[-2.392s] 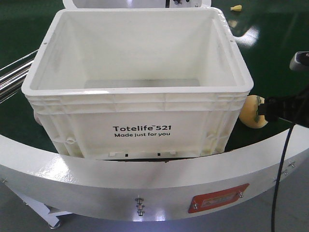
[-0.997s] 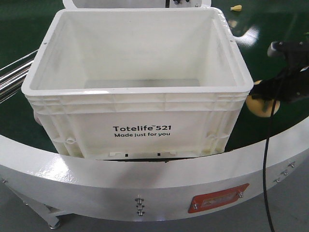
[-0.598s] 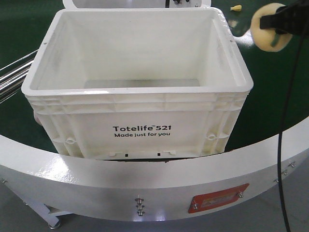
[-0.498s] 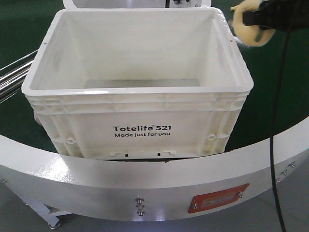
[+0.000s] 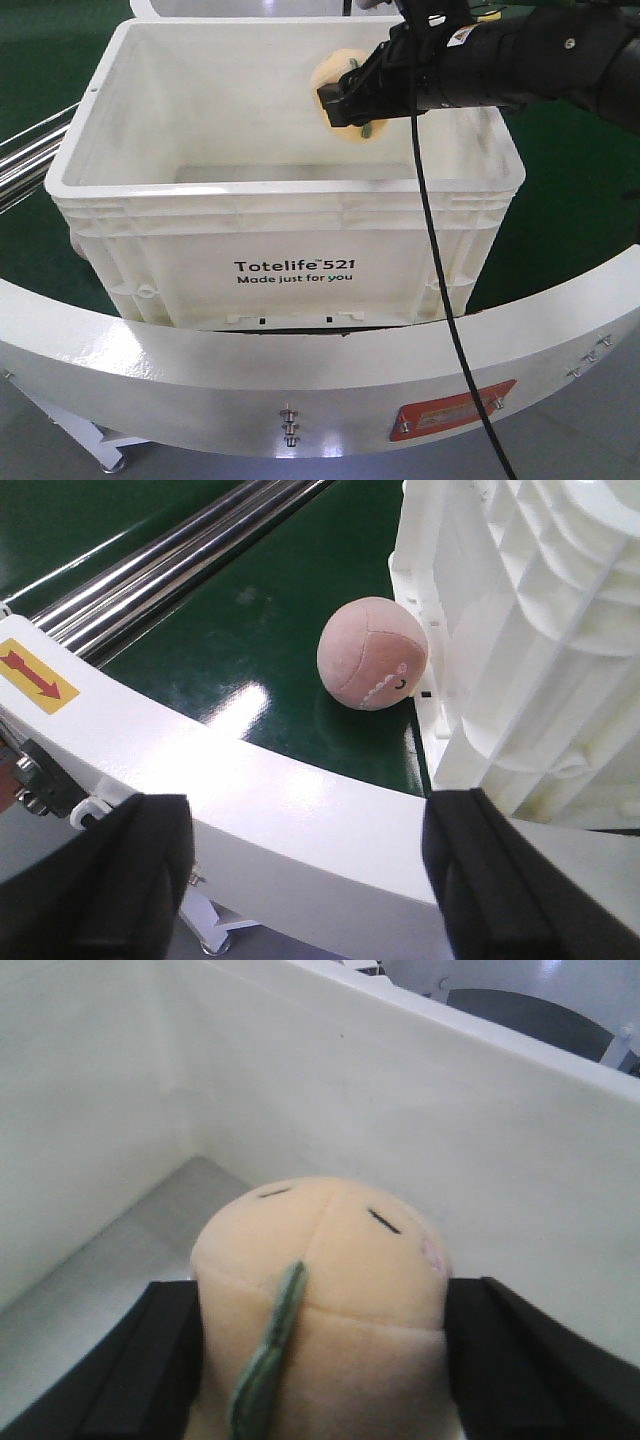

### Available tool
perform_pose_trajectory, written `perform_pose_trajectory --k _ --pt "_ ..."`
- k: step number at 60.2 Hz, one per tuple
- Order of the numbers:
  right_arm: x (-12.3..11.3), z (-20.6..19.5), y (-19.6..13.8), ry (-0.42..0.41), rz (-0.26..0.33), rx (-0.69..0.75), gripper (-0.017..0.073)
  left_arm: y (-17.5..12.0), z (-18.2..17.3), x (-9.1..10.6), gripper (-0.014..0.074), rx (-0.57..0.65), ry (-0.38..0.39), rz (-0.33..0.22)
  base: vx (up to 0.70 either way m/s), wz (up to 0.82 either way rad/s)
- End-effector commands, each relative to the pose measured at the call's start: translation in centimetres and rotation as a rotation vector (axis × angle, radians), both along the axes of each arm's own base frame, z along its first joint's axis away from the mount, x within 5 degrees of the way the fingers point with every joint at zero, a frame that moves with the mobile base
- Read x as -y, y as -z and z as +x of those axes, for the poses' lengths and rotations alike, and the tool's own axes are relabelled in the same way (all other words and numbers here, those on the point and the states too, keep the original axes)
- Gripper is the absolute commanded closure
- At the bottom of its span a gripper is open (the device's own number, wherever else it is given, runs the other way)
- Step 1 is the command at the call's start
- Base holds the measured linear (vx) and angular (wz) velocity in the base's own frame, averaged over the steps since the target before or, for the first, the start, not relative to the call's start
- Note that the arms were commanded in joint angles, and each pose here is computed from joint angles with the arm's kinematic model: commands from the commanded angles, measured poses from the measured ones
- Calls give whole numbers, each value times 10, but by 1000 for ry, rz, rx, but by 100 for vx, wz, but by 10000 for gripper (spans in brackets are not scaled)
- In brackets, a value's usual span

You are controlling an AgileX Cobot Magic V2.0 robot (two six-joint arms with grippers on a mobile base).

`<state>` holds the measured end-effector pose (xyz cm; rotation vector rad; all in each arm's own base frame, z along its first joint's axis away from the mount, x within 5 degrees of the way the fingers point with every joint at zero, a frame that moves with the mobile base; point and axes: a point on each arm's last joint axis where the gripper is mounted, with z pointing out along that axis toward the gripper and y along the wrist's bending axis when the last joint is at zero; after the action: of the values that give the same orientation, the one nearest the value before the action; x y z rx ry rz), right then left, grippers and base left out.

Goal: Place moving items into box and shelve
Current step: 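Lift the yellow ball over the tote rim and release it inside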

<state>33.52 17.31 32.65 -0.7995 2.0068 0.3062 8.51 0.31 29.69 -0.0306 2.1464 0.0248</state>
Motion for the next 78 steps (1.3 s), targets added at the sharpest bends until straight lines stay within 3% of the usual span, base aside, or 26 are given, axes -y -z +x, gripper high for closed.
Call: perform_pose_trajectory --k 1,7,18,28,36,46,54,63,78 --pt "4 -2 -34 31 65 137 -96 -14 5 0 17 92 1 -4 0 0" --pt "6 -5 -40 35 71 154 -150 -13 5 0 17 91 1 -4 0 0" --pt "13 -21 -62 25 86 194 -134 -11 12 -1 -12 57 -1 5 0 0" --pt "29 -53 -94 36 113 221 -94 7 42 -3 -48 -107 -14 -10 0 0" --pt "48 -81 -110 113 84 164 -63 22 74 -5 -43 -277 -26 -9 0 0" --pt "73 -108 -113 248 53 132 -43 14 116 -10 -39 -333 -41 -14 0 0" --pt "88 -132 -102 275 22 156 -29 15 146 -25 -21 -380 -74 -15 0 0" --pt "96 -148 -94 278 20 168 -28 27 173 -39 13 -437 -33 -110 0 0" --pt "98 -151 -93 281 18 164 -28 47 216 -46 17 -399 120 -405 0 0"
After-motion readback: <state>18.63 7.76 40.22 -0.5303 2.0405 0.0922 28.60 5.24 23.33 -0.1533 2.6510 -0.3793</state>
